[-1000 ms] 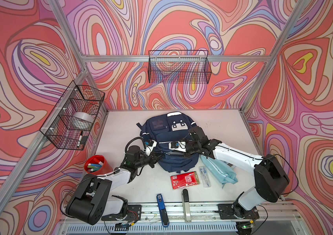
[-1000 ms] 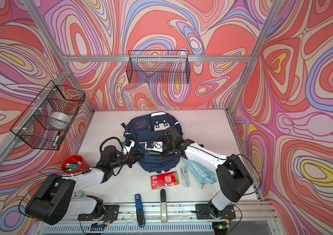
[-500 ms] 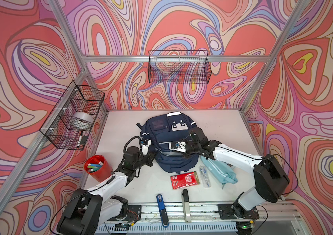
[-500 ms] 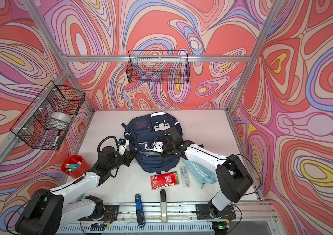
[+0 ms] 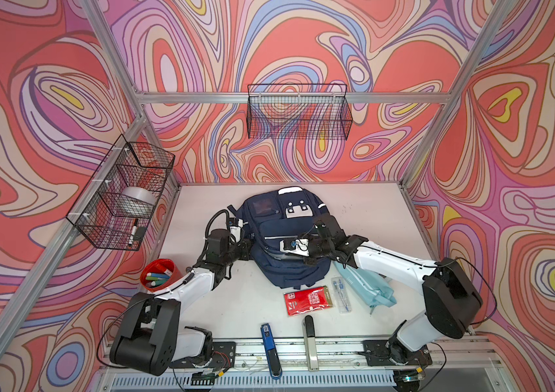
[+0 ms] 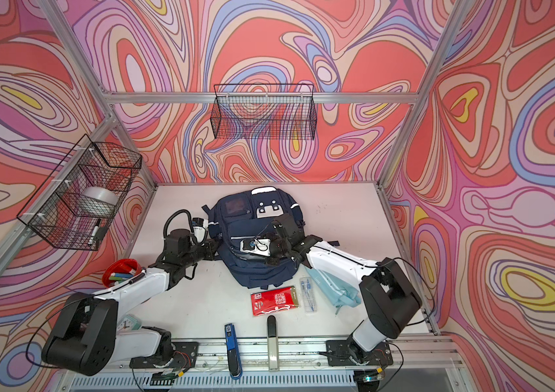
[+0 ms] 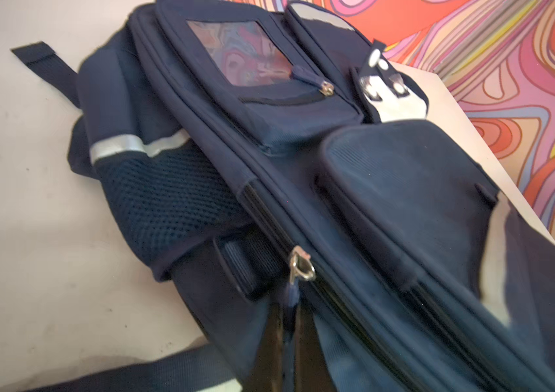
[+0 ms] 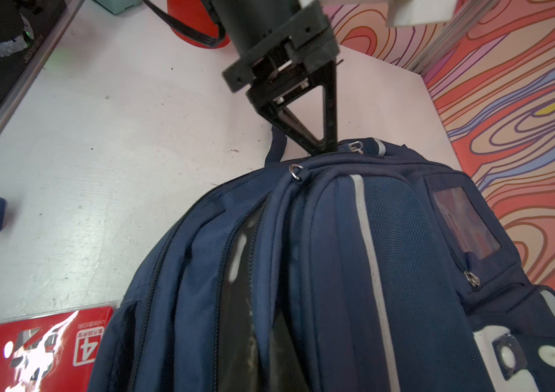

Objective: Pack books, pencil case, and school supplies into a backpack
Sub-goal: Unzip the student bag at the center of the table.

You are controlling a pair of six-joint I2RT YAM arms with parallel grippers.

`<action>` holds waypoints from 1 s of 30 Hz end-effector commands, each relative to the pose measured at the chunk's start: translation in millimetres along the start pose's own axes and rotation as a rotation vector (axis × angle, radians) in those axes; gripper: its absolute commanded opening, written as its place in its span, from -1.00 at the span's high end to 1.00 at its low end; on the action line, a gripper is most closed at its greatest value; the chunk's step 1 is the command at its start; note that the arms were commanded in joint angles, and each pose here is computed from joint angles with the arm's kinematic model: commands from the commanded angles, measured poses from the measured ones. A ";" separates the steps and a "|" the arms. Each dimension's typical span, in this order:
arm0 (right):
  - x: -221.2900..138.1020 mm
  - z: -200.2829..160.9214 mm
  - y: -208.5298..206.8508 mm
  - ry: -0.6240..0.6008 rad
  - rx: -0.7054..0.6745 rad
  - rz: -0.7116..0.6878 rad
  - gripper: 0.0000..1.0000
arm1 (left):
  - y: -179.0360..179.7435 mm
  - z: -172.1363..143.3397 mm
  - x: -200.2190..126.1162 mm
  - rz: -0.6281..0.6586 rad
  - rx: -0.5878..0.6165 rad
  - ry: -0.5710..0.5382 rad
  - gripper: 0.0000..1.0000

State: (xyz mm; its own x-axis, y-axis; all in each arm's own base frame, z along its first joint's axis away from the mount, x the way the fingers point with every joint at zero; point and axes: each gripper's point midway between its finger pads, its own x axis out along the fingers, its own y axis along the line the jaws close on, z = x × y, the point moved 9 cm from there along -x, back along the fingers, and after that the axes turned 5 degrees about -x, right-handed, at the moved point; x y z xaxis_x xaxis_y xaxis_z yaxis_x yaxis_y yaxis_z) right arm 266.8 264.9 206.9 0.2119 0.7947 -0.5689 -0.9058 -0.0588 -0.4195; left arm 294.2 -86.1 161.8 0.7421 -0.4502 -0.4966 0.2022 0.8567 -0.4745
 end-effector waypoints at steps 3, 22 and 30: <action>-3.9 6.3 13.5 0.010 -0.024 0.027 1.00 | 22.0 37.0 5.0 0.169 -0.048 -0.086 1.00; 0.9 2.6 12.5 0.049 -0.058 -0.045 1.00 | 52.5 79.1 24.3 0.148 -0.119 -0.173 1.00; 6.1 9.7 -11.0 0.081 -0.028 -0.085 1.00 | 43.1 65.0 -9.8 0.238 -0.108 -0.149 -0.33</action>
State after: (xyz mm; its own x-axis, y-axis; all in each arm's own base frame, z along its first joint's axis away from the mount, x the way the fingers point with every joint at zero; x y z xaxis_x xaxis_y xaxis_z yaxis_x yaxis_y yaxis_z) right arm 269.5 273.1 212.6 0.3198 0.7664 -0.5571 -0.8601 -0.0119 -0.5100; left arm 346.3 -42.6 179.8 0.8031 -0.3158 -0.5052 0.0454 0.8779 -0.4767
